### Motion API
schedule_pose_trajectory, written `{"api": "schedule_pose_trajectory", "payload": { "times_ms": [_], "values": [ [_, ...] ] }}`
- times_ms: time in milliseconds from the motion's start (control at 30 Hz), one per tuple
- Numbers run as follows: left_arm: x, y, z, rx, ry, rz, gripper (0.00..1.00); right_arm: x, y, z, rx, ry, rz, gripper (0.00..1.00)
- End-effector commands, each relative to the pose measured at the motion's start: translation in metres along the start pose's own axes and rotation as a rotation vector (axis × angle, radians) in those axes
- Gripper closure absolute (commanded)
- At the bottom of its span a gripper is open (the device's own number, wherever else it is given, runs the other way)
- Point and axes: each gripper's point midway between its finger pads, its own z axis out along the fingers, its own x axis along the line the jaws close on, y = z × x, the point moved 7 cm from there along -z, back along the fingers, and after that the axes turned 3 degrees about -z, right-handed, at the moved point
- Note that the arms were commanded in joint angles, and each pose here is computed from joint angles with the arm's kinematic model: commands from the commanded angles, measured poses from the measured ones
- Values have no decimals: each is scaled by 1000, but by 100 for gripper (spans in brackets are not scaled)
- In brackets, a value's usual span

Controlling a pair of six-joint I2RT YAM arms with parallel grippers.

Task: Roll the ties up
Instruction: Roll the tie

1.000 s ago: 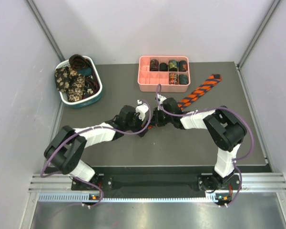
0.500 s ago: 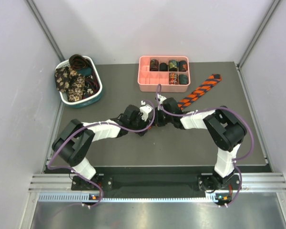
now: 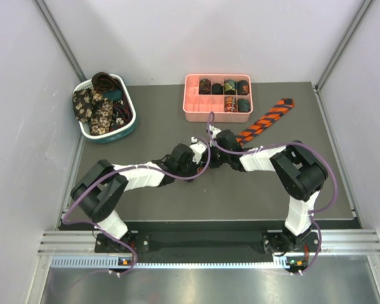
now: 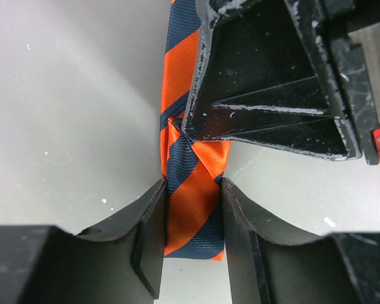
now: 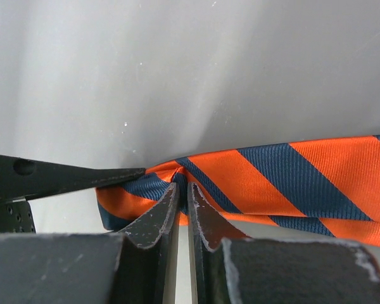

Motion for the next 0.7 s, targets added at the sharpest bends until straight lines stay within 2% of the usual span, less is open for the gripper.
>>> {"api": "schedule_pose_trajectory", "payload": {
  "times_ms": [0, 333, 667],
  "values": [
    [-13, -22, 2, 94, -24, -50, 57, 3, 16, 0, -38, 26, -24, 92],
    [-38, -24, -1, 95, -46, -64, 58, 8, 5, -15, 6, 54, -42, 91],
    [-46, -21, -2, 82, -33, -89, 58, 12, -1, -22, 36, 30, -60, 89]
  ]
}}
